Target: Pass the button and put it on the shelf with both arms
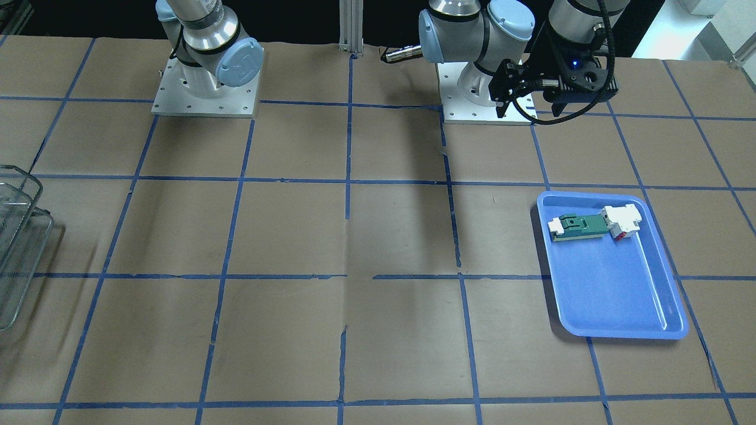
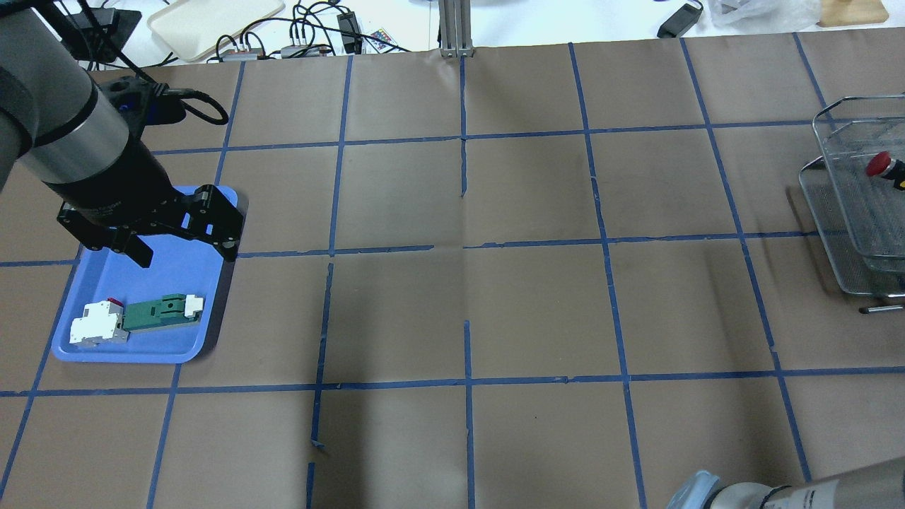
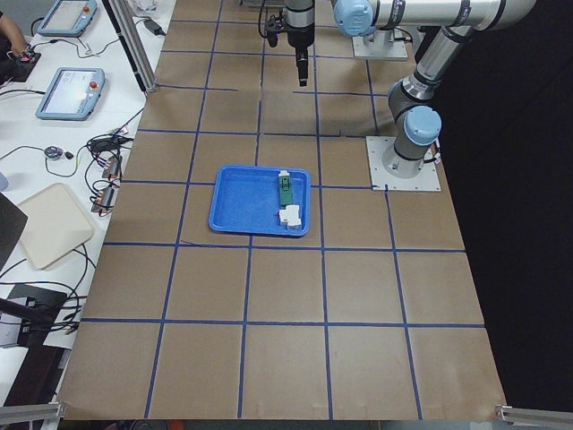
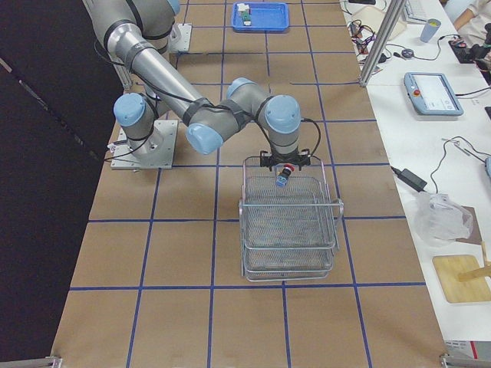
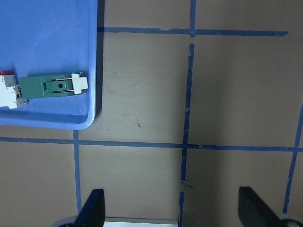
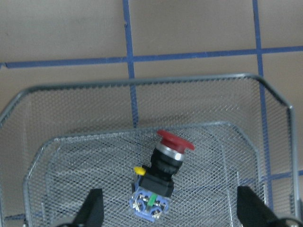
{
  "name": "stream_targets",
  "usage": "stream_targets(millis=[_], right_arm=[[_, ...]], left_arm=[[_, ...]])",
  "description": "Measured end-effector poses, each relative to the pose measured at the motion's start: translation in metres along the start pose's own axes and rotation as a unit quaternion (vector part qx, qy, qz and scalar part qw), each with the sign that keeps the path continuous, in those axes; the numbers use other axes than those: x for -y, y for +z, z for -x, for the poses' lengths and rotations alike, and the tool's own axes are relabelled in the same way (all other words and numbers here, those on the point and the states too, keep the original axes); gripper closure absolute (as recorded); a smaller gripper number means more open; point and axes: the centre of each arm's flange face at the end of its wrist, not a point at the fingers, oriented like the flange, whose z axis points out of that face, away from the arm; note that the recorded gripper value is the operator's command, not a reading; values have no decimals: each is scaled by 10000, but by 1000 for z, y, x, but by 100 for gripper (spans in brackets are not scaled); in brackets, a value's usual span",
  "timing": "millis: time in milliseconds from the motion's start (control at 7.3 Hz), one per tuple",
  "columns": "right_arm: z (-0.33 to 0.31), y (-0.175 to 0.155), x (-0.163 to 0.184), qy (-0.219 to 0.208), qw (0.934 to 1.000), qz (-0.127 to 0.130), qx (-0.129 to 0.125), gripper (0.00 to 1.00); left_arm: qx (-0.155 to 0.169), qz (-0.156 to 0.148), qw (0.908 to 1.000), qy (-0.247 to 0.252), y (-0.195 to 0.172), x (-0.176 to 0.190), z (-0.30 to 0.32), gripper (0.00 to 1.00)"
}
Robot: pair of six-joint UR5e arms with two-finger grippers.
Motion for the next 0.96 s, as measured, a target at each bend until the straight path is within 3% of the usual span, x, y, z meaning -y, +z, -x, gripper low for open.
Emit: stream_targets(millis=[274,548,822,959], right_arm=[[2,-33,97,194,9997,-82,104,0],[3,-45,232,704,9972,-151,183,0],[24,-59,341,1558,9874,-226,148,0],[36,-64,377,1973,9799,-248,159,0]], left_arm=[[23,-51,9999,130,1,-4,-12,0],[34,-234,9995,186,-4,-3,-14,0],[37,-374,9992,160,-9,-4,-14,0],[33,-409,9990,162,-11,-5,-14,0]])
